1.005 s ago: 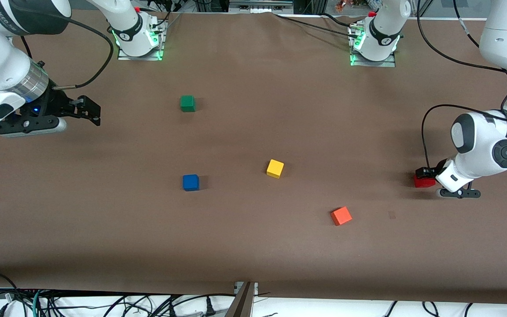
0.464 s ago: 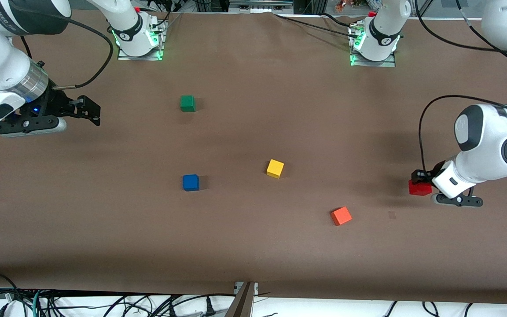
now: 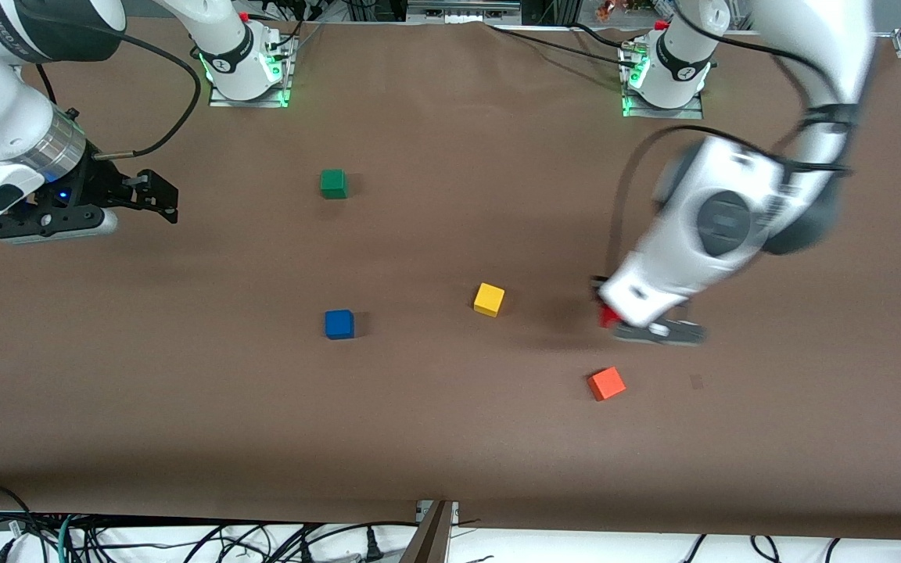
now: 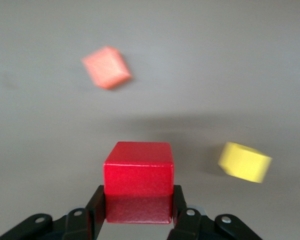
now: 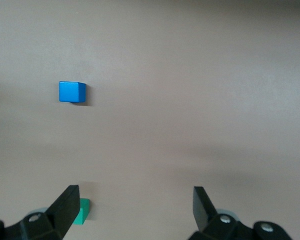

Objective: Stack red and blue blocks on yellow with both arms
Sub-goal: 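Lift the red cube with the left gripper and carry it over the yellow cube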

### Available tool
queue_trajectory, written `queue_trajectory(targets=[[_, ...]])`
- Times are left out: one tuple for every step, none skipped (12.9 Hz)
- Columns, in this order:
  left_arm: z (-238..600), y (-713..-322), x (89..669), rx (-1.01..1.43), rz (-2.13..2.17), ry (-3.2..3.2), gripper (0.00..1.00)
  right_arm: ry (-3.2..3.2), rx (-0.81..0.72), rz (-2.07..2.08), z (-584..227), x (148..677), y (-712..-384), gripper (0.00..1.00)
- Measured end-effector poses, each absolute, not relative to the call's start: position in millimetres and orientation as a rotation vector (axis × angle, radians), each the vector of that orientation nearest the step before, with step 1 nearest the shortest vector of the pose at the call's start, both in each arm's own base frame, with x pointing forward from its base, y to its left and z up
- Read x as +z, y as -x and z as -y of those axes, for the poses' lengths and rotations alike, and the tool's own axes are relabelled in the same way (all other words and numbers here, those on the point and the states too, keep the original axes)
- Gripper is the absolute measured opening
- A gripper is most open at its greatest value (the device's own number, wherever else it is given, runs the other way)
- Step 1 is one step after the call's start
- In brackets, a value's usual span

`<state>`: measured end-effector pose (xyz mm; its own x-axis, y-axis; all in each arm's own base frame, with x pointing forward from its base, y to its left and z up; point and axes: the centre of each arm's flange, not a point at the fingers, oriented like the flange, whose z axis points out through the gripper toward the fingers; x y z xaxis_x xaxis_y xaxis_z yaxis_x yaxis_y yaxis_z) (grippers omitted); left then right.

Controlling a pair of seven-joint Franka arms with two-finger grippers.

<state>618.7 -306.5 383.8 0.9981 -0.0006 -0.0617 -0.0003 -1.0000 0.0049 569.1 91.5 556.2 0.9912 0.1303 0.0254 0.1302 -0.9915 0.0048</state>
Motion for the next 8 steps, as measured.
queue_trajectory(targets=[[347,-605,376,-0.106,-0.018,-3.134,0.56,-3.132,0.040,-0.205,-91,556,-569,1.00],[377,-594,365,-0.121,-0.001,-3.134,0.56,-3.132,0.040,-0.205,-91,556,-569,1.00],[399,-585,353,-0.138,0.031,-3.134,0.56,-3.132,0.040,-0.205,-91,556,-569,1.00],[417,-577,342,-0.148,0.067,-3.132,0.56,-3.131,0.040,-0.205,-91,556,-569,1.00],[430,-572,335,-0.145,0.092,-3.125,0.56,-3.131,0.040,-0.205,-91,556,-569,1.00],[437,-569,330,-0.139,0.107,-3.119,0.56,-3.131,0.040,-0.205,-91,556,-569,1.00],[444,-566,325,-0.138,0.126,-3.115,0.56,-3.131,0.040,-0.205,-91,556,-569,1.00],[453,-559,319,-0.143,0.151,-3.114,0.56,-3.131,0.040,-0.205,-91,556,-569,1.00]])
